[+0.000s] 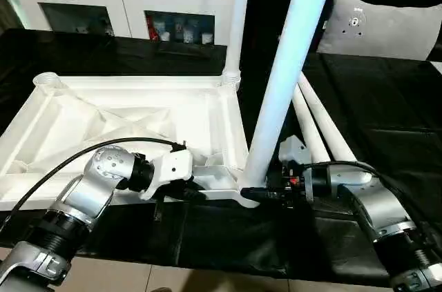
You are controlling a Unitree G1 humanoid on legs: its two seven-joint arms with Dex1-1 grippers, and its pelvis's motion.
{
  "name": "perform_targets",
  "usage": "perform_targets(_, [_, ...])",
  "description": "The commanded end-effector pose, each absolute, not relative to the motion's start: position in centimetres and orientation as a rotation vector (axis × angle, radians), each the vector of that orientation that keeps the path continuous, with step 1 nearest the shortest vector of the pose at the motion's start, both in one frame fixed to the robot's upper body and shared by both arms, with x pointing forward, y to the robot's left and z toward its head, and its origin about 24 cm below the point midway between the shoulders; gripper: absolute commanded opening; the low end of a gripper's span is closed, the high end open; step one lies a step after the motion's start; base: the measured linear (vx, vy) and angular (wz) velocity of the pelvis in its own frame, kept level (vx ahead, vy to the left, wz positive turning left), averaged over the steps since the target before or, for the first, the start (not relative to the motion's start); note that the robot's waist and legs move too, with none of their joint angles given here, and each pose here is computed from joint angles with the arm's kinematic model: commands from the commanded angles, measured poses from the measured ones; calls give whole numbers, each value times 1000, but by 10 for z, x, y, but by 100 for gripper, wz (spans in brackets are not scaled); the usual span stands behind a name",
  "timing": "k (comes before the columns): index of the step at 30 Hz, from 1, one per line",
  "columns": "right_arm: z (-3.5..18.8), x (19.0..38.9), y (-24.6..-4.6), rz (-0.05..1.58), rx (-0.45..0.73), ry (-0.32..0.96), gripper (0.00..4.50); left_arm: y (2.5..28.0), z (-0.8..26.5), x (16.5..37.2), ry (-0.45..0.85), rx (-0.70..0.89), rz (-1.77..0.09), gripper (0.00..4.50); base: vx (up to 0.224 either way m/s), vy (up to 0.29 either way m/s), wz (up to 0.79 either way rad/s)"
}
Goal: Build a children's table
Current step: Rotate leg to tighten
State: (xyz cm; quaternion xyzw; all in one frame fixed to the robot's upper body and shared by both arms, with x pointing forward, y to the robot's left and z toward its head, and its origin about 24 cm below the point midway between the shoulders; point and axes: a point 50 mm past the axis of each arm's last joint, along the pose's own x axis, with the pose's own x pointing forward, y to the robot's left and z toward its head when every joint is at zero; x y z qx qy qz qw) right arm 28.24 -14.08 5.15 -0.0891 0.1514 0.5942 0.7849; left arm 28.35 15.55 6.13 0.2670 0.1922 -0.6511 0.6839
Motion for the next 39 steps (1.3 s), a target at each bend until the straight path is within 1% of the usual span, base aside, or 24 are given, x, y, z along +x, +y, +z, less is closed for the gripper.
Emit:
perform_targets(1, [53, 286, -143, 1247, -204, 327, 375, 150, 62, 282, 417, 639, -1510, 0, 0, 0, 0])
perform_targets(4, [54, 286, -142, 1244, -194, 328, 375, 150, 63, 283, 416, 639, -1509, 0, 0, 0, 0])
perform_targets(6, [55, 285, -141, 1262, -160, 333, 375, 150, 62, 283, 418, 638, -1510, 0, 0, 0, 0])
perform_targets(8, [55, 285, -141, 1267, -152, 334, 347, 151, 62, 283, 419, 639, -1510, 0, 0, 0, 0])
perform_targets(9, [55, 284, -141, 1273, -151, 337, 347, 151, 62, 283, 419, 639, -1509, 0, 0, 0, 0])
perform_targets(12, [54, 283, -141, 1283, -151, 345, 310, 151, 62, 283, 420, 640, -1508, 0, 0, 0, 0])
perform_targets(16, [53, 281, -141, 1294, -143, 353, 283, 152, 62, 283, 422, 639, -1507, 0, 0, 0, 0])
perform_targets(21, [52, 280, -139, 1300, -136, 356, 275, 152, 62, 282, 424, 638, -1505, 0, 0, 0, 0])
perform_targets(25, [51, 278, -135, 1301, -115, 346, 275, 153, 62, 283, 433, 618, -1462, 0, 0, 0, 0])
perform_targets(27, [50, 278, -129, 1271, -92, 344, 275, 152, 63, 286, 435, 589, -1401, 0, 0, 0, 0])
perform_targets(30, [44, 282, -114, 1146, -70, 321, 274, 146, 66, 290, 438, 536, -1299, 0, 0, 0, 0])
perform_targets(33, [36, 291, -85, 933, 45, 318, 274, 127, 71, 295, 417, 423, -1136, 0, 0, 0, 0])
perform_targets(36, [36, 296, -73, 867, 89, 312, 274, 118, 70, 298, 408, 404, -1064, 0, 0, 0, 0])
perform_targets(37, [36, 299, -67, 816, 100, 315, 274, 111, 70, 302, 400, 397, -1010, 0, 0, 0, 0])
perform_targets(39, [35, 302, -62, 765, 102, 324, 274, 104, 70, 306, 390, 390, -959, 0, 0, 0, 0])
